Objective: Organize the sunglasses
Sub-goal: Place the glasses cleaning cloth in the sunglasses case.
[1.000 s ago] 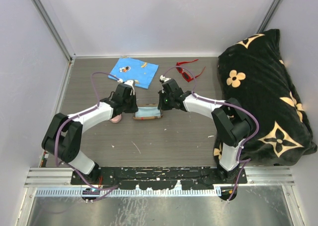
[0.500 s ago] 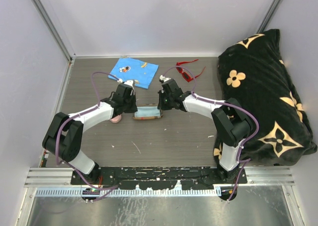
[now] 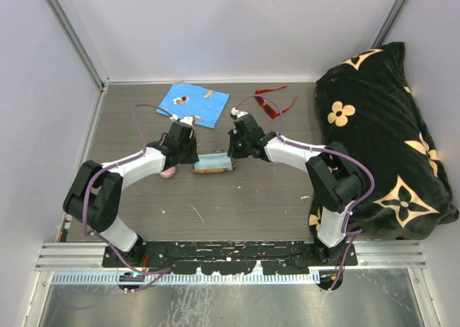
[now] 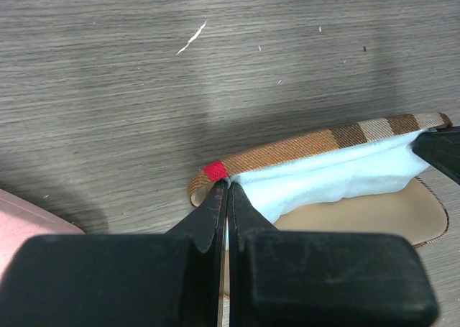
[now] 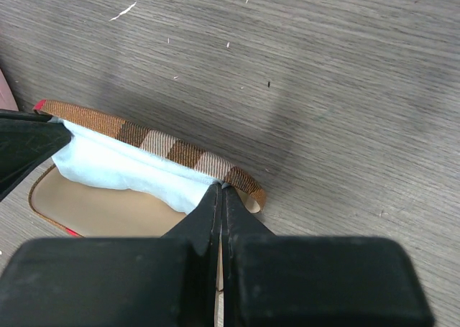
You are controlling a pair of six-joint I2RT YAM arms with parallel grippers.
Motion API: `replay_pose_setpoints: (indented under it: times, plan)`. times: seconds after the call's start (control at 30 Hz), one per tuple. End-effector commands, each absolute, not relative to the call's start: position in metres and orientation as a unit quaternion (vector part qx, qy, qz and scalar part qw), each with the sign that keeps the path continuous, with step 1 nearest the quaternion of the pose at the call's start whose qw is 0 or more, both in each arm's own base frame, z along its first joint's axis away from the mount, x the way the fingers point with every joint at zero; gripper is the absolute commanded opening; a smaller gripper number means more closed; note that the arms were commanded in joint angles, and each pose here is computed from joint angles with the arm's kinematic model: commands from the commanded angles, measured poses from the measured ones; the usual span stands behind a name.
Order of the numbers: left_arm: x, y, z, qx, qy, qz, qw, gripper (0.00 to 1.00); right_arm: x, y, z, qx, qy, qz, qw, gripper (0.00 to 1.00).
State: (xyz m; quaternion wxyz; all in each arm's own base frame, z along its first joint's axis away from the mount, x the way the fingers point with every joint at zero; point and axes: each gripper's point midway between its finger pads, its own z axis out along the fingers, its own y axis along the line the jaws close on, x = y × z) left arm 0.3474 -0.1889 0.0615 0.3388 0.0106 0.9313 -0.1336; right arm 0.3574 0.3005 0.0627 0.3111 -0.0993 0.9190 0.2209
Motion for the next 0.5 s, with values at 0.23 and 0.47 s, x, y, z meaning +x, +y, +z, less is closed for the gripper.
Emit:
replay_pose_setpoints:
  times: [0.23, 0.47]
  plan:
    - [0.3707, -0.1932, 0.0771, -0.007, 0.919, -0.137, 0.370, 0.00, 0.3813, 0.3045, 0.0915, -0.087, 0.901, 0.230, 0.359, 0.00]
    - [0.3760, -0.1917, 0.0836, -0.011, 0.916, -0.131, 0.379, 0.00, 0.3817, 0.3019, 0.0895, -0.084, 0.902, 0.227, 0.358, 0.00]
